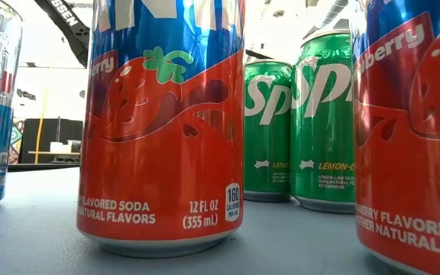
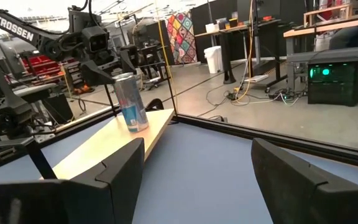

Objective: Place canned beverage on shelf
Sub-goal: Put the top right blue soda can on the shelf

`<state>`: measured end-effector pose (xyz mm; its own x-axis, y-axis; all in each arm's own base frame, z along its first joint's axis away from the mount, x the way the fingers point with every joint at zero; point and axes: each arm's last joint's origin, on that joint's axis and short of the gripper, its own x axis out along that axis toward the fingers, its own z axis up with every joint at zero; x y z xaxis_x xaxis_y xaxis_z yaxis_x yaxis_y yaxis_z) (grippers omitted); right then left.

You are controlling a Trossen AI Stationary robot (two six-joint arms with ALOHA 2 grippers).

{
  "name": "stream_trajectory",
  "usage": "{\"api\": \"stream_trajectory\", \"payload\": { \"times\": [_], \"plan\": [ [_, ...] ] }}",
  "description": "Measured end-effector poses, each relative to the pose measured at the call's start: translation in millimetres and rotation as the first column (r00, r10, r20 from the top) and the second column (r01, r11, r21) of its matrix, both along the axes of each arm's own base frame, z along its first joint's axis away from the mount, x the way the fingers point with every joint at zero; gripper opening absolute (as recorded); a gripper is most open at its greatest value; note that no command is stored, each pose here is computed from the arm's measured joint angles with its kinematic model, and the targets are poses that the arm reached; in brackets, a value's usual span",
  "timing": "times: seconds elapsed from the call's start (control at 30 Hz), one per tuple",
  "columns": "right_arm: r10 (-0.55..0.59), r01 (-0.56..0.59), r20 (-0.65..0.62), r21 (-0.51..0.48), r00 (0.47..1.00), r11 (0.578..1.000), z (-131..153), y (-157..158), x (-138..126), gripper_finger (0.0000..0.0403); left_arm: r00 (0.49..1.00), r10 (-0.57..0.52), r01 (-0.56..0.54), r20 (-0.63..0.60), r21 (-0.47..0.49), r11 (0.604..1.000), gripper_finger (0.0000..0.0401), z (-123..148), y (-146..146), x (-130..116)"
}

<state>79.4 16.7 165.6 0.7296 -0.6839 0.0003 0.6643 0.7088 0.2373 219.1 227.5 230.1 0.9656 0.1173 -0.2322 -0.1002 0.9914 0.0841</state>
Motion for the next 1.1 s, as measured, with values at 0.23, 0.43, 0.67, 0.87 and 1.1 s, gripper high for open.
{"api": "stream_trajectory", "payload": {
  "times": [0.23, 0.43, 0.67, 0.87, 1.1],
  "plan": [
    [0.000, 0.000, -0.001, -0.001, 1.000, 1.000, -0.1, 0.0, 0.0, 0.0282, 0.998, 0.064, -0.064, -0.001, -0.007, 0.998, 0.0272, 4.2, -0.1, -1.7],
    [0.001, -0.001, -0.001, -0.001, 1.000, 1.000, -0.1, 0.0, 0.0, 0.0282, 0.973, 0.230, -0.231, 0.035, 0.063, 0.971, 0.0272, 26.8, -3.5, -10.9],
    [0.003, -0.003, -0.001, -0.001, 1.000, 1.000, -0.1, 0.1, 0.0, 0.0282, 0.948, 0.294, -0.297, 0.117, 0.006, 0.955, 0.0273, 53.1, -17.2, -19.5],
    [0.004, -0.004, -0.002, -0.001, 1.000, 1.000, -0.1, 0.1, 0.1, 0.0282, 0.911, 0.392, -0.396, 0.128, 0.004, 0.918, 0.0273, 70.3, -53.2, -8.4],
    [0.005, -0.005, -0.003, -0.002, 1.000, 1.000, -0.2, 0.1, 0.1, 0.0282, 0.771, 0.628, -0.637, 0.108, 0.102, 0.764, 0.0274, 73.8, -112.5, 19.1]
  ]
}}
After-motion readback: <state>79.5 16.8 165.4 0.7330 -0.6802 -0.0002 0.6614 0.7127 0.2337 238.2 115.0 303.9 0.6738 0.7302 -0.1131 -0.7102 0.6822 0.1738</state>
